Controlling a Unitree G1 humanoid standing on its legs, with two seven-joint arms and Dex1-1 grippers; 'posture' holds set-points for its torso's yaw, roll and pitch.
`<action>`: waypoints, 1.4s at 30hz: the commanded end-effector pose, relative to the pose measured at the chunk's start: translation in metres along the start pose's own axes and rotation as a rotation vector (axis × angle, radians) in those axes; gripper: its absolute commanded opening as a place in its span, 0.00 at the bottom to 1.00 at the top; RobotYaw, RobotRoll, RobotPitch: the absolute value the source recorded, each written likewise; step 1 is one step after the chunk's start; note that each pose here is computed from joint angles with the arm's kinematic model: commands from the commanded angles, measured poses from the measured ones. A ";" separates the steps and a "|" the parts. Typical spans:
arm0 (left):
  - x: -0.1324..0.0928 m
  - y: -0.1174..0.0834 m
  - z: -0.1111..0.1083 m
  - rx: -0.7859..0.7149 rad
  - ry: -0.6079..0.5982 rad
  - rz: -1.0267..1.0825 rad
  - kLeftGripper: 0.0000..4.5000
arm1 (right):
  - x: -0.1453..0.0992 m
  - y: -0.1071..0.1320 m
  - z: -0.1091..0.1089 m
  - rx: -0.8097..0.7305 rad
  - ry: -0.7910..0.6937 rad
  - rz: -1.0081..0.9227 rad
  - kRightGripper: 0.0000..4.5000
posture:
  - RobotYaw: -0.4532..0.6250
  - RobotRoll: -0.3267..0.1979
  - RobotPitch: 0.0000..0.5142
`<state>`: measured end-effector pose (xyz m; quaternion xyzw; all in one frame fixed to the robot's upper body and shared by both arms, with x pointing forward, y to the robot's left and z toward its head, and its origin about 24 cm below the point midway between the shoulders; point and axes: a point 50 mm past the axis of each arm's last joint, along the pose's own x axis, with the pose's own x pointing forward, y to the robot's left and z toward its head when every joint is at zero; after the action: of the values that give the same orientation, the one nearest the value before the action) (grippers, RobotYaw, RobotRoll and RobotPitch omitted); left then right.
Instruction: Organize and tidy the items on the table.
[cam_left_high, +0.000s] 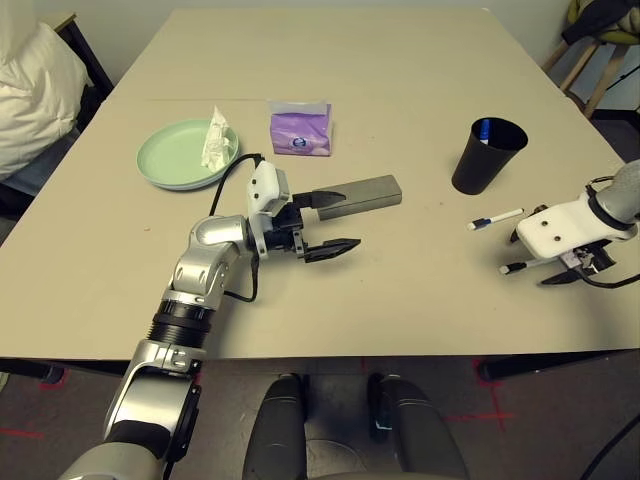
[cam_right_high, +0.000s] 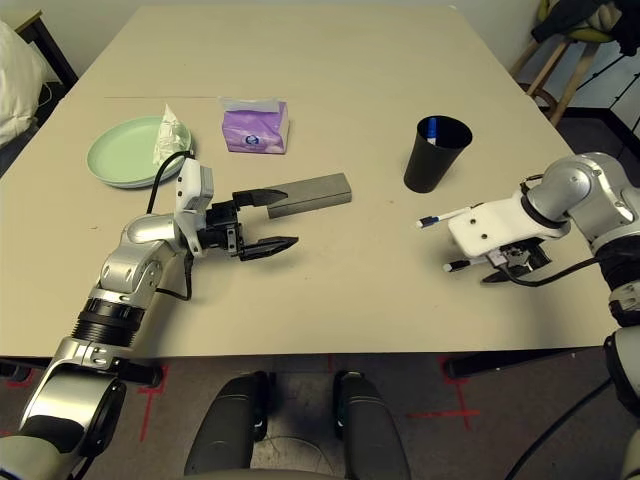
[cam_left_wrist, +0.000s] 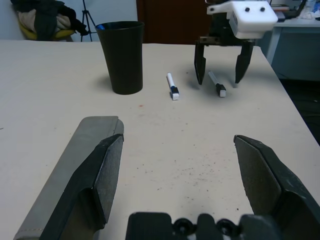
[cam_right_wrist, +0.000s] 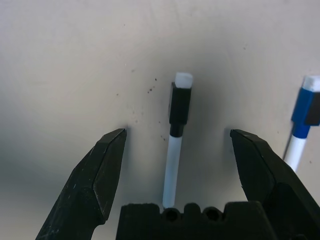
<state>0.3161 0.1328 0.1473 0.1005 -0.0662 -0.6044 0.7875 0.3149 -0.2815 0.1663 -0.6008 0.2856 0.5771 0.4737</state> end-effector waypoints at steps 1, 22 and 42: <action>-0.001 -0.003 0.000 0.017 0.015 -0.004 0.99 | 0.005 0.001 -0.002 -0.012 0.015 0.034 1.00 | 0.55 0.62 0.31; -0.002 0.000 0.004 0.031 0.023 -0.004 1.00 | 0.012 -0.001 0.001 0.014 -0.028 0.067 0.02 | 0.56 0.62 0.27; -0.007 0.006 0.004 0.012 0.025 0.040 1.00 | -0.037 -0.042 0.054 0.670 -1.127 -0.720 0.02 | 0.52 0.62 0.21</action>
<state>0.3178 0.1406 0.1497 0.1096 -0.0607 -0.5885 0.7987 0.3259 -0.2221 0.2096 -0.1290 -0.0143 0.5230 0.8424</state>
